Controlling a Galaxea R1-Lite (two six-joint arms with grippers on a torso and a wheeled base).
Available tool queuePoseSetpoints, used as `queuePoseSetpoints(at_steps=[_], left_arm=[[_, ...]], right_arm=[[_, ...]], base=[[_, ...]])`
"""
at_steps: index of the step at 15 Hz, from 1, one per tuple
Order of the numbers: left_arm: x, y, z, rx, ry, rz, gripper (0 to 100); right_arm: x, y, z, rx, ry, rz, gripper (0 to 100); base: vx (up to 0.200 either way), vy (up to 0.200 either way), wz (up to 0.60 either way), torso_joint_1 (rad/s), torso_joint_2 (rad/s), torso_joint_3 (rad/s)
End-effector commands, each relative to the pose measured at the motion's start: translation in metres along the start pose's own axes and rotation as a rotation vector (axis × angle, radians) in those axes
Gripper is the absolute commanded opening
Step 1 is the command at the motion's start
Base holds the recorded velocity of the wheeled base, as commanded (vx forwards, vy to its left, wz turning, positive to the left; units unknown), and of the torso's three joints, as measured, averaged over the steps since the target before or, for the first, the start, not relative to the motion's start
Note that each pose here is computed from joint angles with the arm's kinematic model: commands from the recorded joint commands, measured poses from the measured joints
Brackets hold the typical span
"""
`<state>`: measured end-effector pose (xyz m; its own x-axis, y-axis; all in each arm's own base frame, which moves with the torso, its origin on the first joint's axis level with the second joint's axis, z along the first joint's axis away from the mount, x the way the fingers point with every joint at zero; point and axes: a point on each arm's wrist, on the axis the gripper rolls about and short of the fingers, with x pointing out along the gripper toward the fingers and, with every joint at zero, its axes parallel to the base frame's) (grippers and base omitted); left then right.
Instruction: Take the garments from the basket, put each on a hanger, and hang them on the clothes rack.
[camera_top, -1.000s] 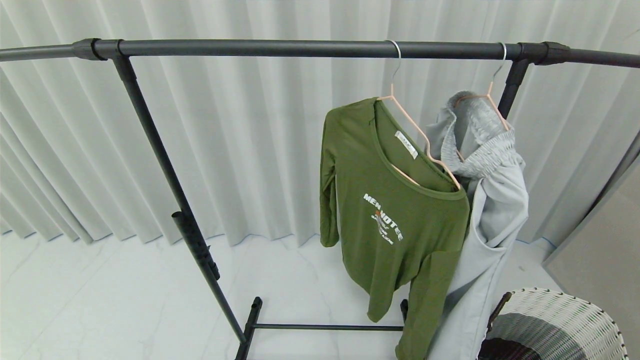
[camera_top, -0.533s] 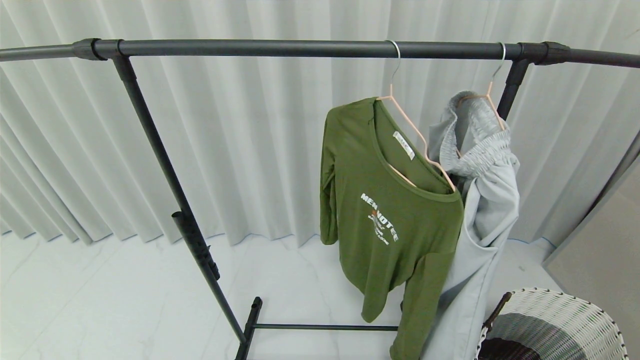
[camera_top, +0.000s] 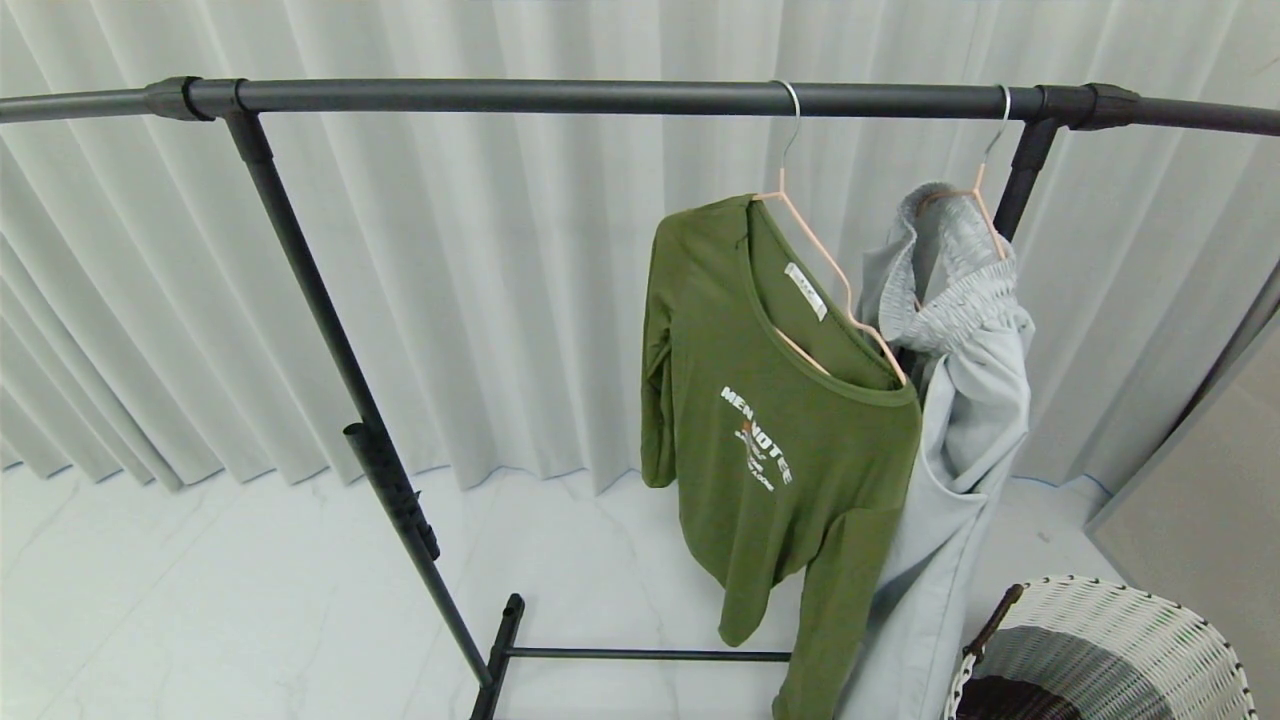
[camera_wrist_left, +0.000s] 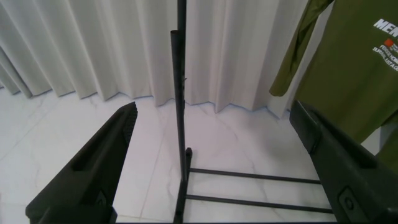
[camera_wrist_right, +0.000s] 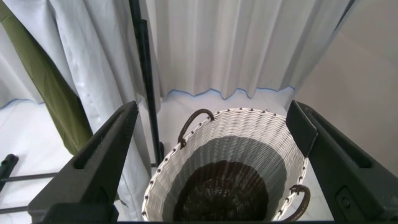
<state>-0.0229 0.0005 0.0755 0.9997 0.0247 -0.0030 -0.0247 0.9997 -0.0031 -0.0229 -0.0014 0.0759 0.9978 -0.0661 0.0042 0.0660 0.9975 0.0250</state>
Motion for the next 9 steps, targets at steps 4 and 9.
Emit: queuePoseSetpoints(at_steps=[4, 9], left_arm=[[0.0000, 0.0000, 0.0000, 0.000, 0.000, 0.001, 100], [0.0000, 0.0000, 0.0000, 0.000, 0.000, 0.001, 100]], right_arm=[[0.0000, 0.0000, 0.0001, 0.000, 0.000, 0.000, 100], [0.0001, 0.0000, 0.0001, 0.000, 0.001, 0.000, 100]], base=[[0.000, 0.000, 0.00, 0.000, 0.00, 0.000], [0.000, 0.000, 0.00, 0.000, 0.00, 0.000]])
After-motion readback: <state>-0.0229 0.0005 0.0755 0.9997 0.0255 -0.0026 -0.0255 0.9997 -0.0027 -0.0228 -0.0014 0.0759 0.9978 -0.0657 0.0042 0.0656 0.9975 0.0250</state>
